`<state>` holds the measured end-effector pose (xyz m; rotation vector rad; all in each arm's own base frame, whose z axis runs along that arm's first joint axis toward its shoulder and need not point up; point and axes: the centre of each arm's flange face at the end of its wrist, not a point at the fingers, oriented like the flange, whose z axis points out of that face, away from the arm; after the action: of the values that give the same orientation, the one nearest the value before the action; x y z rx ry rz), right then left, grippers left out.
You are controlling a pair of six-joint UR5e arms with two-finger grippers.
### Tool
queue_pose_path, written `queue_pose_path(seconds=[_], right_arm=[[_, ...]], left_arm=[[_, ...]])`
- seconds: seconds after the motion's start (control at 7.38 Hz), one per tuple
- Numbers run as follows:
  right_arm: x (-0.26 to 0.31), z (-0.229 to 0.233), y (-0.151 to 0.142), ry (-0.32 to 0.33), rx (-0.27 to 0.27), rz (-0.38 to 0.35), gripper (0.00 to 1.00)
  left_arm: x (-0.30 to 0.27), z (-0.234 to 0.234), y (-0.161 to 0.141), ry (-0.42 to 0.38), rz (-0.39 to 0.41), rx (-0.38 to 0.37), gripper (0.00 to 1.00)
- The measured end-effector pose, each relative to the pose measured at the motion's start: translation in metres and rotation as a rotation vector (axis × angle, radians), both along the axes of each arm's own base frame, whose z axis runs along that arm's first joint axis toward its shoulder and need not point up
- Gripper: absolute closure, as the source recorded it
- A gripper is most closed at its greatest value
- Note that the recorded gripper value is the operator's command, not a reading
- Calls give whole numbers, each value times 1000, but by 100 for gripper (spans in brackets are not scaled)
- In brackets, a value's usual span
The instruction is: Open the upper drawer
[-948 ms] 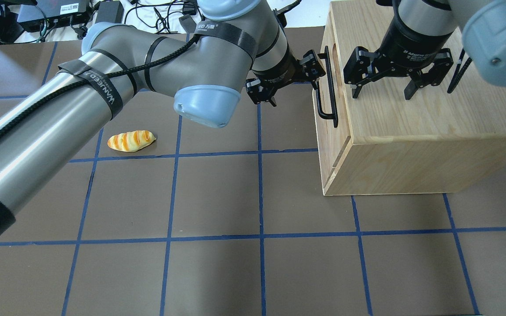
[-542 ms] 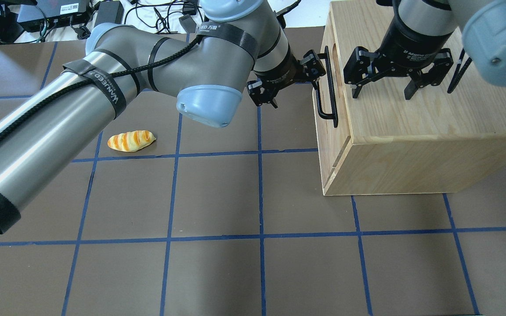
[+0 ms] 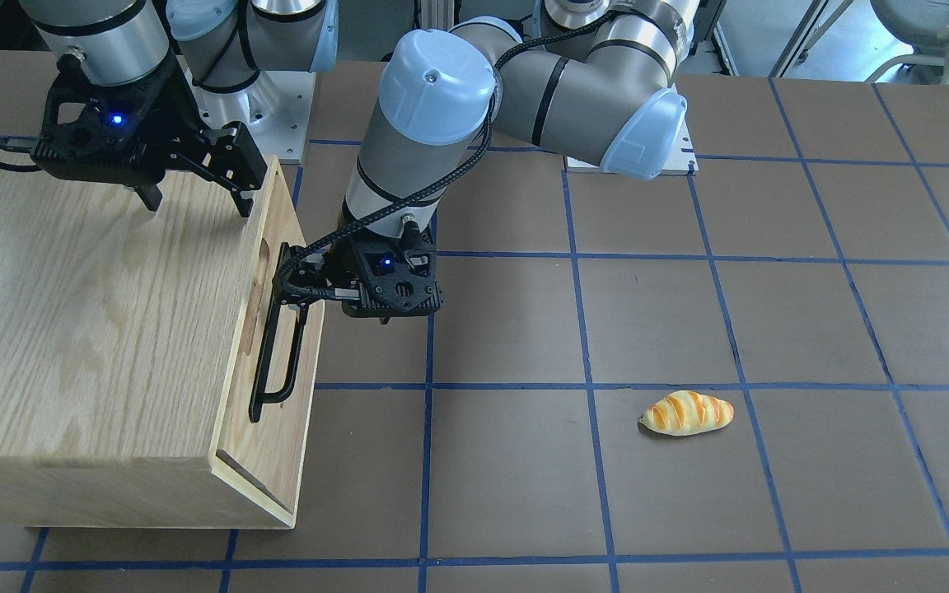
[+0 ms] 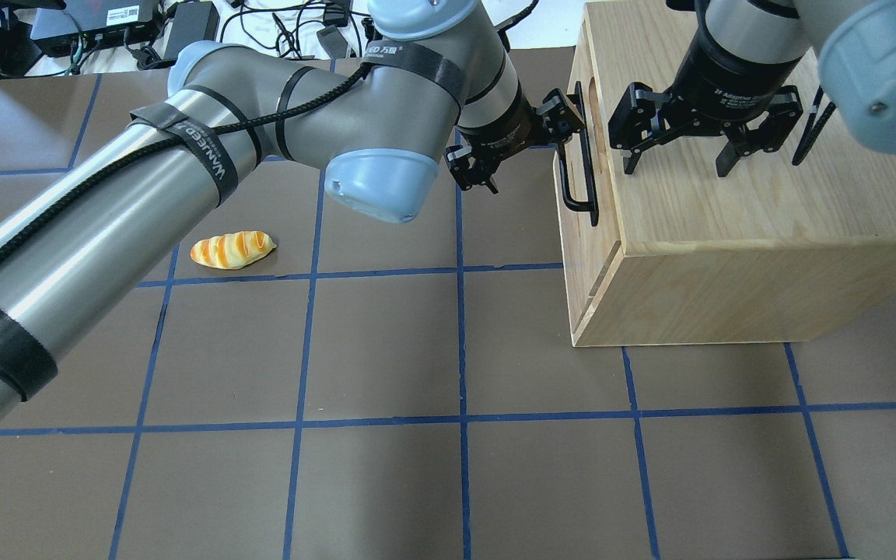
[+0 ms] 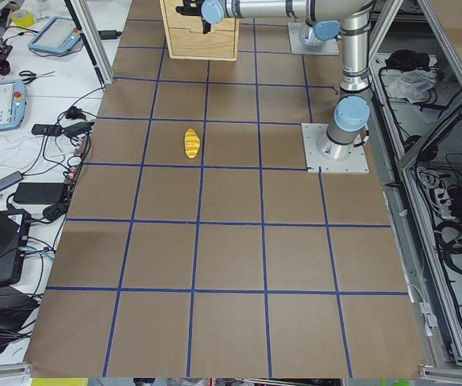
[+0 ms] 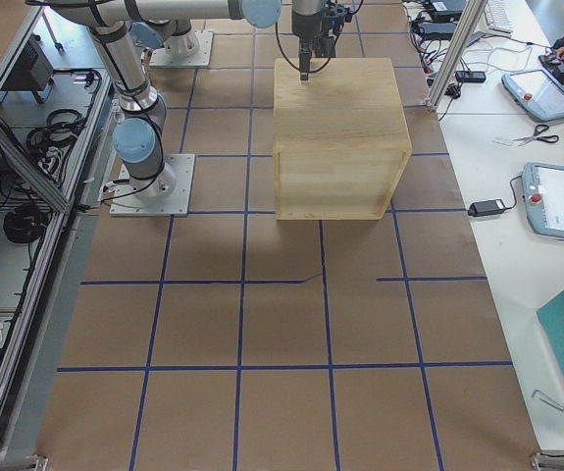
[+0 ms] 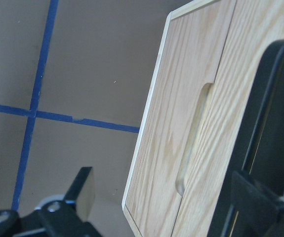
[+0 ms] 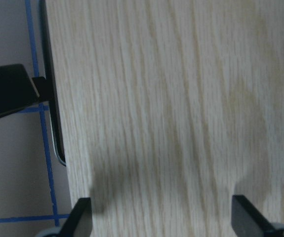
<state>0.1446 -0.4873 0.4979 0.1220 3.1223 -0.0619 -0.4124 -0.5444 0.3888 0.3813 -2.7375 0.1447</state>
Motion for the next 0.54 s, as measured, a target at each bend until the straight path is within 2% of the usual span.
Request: queue_pose_path(seconds=[0.54], right_arm=[[0,0,0,0,0,0,0]], left_arm=[[-7,-1,1,3,3,4,0]])
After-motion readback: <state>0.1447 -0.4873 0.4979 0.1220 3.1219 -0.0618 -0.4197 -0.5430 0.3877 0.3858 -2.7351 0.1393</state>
